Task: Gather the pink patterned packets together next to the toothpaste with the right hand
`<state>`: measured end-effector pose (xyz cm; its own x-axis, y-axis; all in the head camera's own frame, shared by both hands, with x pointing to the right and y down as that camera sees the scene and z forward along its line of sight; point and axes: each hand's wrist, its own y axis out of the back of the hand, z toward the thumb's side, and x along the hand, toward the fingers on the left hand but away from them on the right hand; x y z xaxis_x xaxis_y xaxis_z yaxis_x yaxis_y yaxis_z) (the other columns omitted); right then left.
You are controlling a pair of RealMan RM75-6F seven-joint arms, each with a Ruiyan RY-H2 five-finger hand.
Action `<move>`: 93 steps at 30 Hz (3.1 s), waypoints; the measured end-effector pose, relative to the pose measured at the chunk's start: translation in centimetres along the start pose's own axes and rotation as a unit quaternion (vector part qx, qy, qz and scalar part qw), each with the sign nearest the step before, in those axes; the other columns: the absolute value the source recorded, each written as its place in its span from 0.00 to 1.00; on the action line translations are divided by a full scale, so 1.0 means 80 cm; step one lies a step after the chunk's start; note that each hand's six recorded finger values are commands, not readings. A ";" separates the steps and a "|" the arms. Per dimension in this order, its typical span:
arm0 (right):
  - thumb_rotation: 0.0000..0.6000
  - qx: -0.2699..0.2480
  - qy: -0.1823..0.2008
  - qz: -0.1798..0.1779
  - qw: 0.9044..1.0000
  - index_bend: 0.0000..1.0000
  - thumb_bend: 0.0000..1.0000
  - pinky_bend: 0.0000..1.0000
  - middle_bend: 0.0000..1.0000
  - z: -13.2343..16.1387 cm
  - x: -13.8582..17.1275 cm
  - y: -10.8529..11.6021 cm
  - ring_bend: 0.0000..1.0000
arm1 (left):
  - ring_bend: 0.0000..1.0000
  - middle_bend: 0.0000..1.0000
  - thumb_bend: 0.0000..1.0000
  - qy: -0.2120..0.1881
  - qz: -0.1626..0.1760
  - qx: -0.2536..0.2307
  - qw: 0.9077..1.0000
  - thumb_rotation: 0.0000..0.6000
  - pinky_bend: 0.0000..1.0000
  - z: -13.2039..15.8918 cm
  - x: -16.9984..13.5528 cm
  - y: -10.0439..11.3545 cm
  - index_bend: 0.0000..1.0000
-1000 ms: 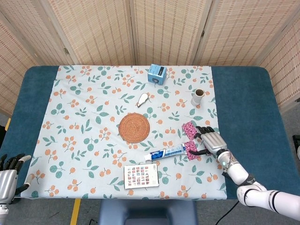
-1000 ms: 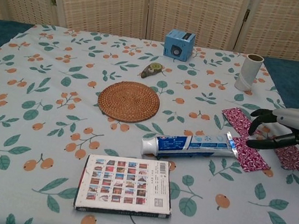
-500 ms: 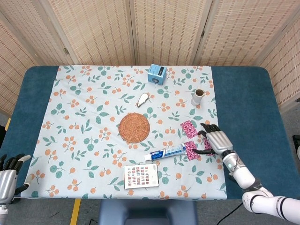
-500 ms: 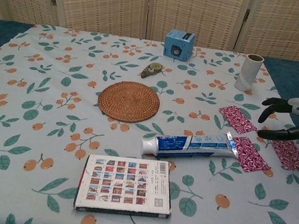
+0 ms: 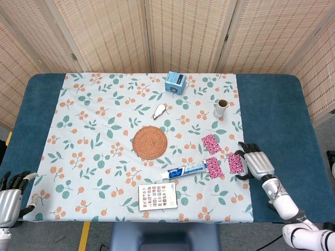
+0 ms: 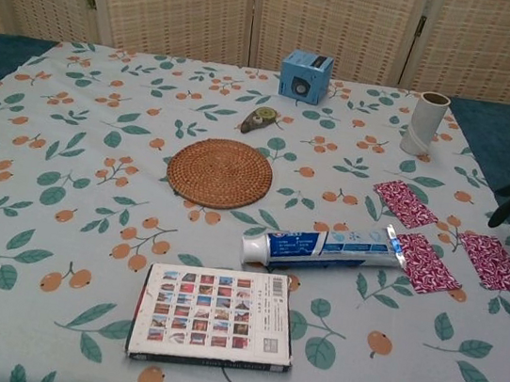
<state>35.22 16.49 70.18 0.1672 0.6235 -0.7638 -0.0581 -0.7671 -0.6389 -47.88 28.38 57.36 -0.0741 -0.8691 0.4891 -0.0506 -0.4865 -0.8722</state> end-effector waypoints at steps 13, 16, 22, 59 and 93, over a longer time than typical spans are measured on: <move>0.79 0.052 0.013 0.011 0.999 0.20 0.22 0.00 0.06 0.003 -0.021 -0.004 0.00 | 0.20 0.20 0.43 0.004 0.001 0.003 1.000 1.00 0.00 0.001 -0.005 0.003 0.24; 0.78 0.053 0.013 0.012 0.998 0.20 0.22 0.00 0.06 0.003 -0.022 -0.005 0.00 | 0.20 0.20 0.43 0.004 0.001 0.004 1.000 1.00 0.00 0.002 -0.006 0.004 0.24; 0.79 0.048 0.009 0.013 0.999 0.19 0.22 0.00 0.06 0.002 -0.021 -0.008 0.00 | 0.20 0.20 0.43 0.003 0.000 0.005 1.000 1.00 0.00 0.003 -0.005 0.004 0.24; 0.78 0.045 -0.009 0.019 0.999 0.19 0.22 0.00 0.07 -0.006 -0.028 -0.015 0.00 | 0.20 0.20 0.43 0.005 -0.002 0.004 1.000 1.00 0.00 0.002 -0.005 0.003 0.24; 0.79 0.047 0.067 0.006 0.997 0.28 0.22 0.00 0.09 0.053 -0.023 0.005 0.00 | 0.20 0.20 0.43 0.003 0.000 0.003 1.000 1.00 0.00 0.004 -0.008 0.005 0.24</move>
<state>30.73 15.71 70.93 0.2948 0.5842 -0.7562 -0.1519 -0.7526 -0.6407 -47.54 28.75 56.72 -0.0801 -0.8683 0.4895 -0.0438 -0.4876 -0.8720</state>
